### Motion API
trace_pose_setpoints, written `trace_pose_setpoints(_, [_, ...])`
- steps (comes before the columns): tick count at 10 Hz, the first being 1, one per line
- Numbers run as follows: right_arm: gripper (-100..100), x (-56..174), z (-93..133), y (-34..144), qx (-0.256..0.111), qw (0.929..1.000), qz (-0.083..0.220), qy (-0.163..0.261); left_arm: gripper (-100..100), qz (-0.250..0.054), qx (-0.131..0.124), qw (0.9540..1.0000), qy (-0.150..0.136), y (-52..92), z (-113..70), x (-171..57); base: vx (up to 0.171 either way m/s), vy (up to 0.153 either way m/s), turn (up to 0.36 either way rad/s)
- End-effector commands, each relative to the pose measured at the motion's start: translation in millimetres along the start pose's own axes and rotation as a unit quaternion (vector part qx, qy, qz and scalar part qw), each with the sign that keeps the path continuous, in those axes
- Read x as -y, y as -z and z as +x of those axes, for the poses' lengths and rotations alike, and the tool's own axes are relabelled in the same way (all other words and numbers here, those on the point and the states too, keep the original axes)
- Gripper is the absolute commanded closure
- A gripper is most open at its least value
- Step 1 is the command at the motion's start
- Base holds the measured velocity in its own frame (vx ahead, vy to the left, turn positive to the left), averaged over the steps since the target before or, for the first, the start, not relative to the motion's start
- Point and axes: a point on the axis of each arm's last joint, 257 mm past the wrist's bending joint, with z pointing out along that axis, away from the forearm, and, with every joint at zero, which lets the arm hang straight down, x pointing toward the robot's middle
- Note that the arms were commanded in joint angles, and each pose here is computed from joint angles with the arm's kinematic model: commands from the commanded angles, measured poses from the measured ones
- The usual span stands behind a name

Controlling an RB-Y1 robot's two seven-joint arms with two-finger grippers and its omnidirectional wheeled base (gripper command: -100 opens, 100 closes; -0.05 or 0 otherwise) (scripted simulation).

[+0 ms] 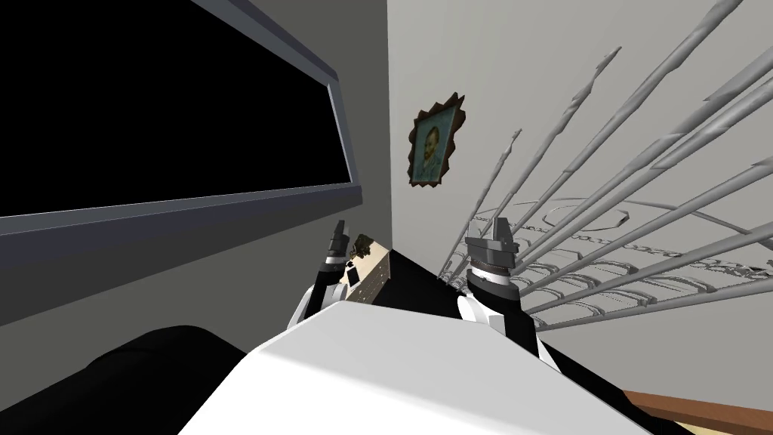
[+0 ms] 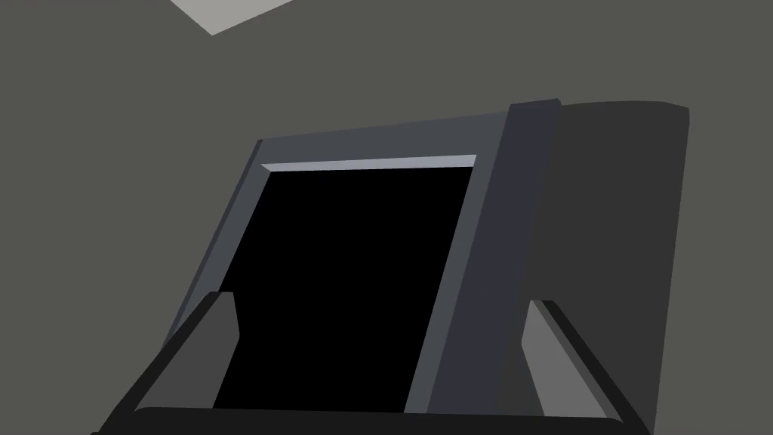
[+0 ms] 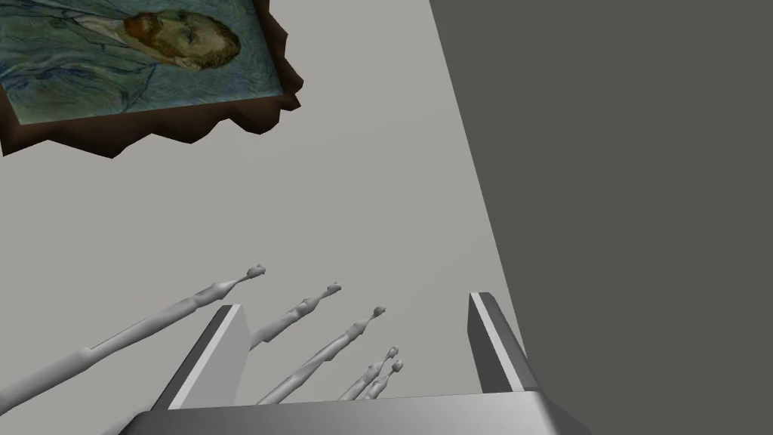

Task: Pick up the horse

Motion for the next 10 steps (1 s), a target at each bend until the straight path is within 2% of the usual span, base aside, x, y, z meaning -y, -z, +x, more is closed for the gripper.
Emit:
trace_pose_setpoints(1, [0,0,0,0.0,0.000,1.0000,0.000,0.000,-100,-0.021,-0.011,0.9997,0.003,-0.5,2.1,-17,-0.065,0.011,-0.035])
trace_pose_setpoints(4, [0,0,0,0.0,0.000,1.0000,0.000,0.000,-100,-0.073,-0.029,0.9969,0.011,0.7,7.4,-57,-0.068,0.017,-0.046])
trace_pose_setpoints(5, [0,0,0,0.0,0.000,1.0000,0.000,0.000,-100,-0.075,-0.030,0.9967,0.011,0.8,7.5,-58,-0.042,0.014,-0.021])
trace_pose_setpoints(7, [0,0,0,0.0,0.000,1.0000,0.000,0.000,-100,-0.117,-0.041,0.9922,0.016,3.9,10.8,-92,-0.040,0.015,-0.056])
trace_pose_setpoints(8, [0,0,0,0.0,0.000,1.0000,0.000,0.000,-100,-0.121,-0.042,0.9917,0.016,4.4,11.0,-94,-0.040,0.021,-0.028])
trace_pose_setpoints(10, [0,0,0,0.0,0.000,1.0000,0.000,0.000,-100,-0.165,-0.052,0.9848,0.020,8.2,13.2,-129,-0.039,0.015,-0.066])
